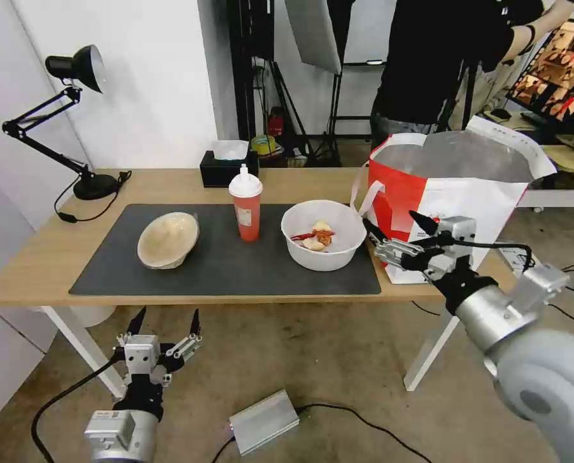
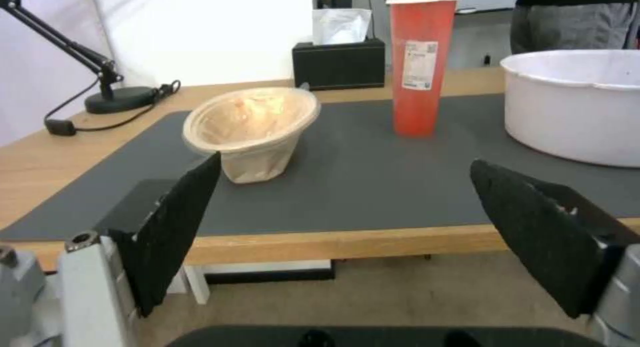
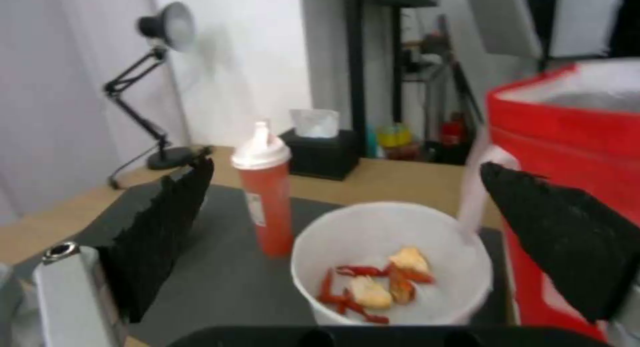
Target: Pick up the trash from the table and place it into the takeout bag.
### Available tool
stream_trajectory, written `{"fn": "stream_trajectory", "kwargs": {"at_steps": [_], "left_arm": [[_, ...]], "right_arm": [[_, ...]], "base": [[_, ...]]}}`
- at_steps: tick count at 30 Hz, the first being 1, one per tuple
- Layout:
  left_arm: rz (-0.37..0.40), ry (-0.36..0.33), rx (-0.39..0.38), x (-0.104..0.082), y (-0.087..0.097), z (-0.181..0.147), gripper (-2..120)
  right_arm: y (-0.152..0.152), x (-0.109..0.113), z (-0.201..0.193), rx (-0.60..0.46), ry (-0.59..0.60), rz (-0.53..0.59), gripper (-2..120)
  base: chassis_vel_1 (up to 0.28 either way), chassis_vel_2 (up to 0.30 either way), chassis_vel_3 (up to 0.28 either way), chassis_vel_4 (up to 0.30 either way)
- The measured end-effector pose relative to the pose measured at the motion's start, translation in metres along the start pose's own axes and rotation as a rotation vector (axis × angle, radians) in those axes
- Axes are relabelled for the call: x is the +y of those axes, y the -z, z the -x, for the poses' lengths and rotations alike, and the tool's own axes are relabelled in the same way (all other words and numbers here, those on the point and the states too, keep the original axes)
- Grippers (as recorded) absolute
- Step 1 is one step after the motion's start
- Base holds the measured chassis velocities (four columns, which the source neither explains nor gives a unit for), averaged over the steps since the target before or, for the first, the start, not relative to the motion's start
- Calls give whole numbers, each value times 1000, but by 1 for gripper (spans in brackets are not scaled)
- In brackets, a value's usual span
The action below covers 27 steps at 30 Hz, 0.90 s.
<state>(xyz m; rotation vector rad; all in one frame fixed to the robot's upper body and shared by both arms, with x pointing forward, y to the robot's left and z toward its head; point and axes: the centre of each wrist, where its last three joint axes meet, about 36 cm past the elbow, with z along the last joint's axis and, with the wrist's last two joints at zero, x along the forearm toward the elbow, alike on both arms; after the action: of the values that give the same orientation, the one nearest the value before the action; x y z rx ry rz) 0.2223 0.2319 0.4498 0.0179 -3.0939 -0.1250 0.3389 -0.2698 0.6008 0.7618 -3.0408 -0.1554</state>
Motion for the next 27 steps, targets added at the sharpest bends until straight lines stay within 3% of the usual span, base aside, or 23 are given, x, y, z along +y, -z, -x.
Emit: {"fn": "stream_trajectory", "kwargs": {"at_steps": [5,13,21,27], "left_arm": [[-2,9,1,1,-1,1,100],[-2,24,-5,3,0,2,100],[3,31,-5,5,0,3,100],[5,37,-9,7,0,4,100]], "right_arm": [[10,-12,22,13,122,-30,100],[45,-42,73,198,388,-73,100],[59,-68,94,321,441,-225,100],[54,-80,106,374,427,-257,100]], "base": [[0,0,0,0],[0,0,0,0],[0,0,0,0],[0,0,0,0]]}}
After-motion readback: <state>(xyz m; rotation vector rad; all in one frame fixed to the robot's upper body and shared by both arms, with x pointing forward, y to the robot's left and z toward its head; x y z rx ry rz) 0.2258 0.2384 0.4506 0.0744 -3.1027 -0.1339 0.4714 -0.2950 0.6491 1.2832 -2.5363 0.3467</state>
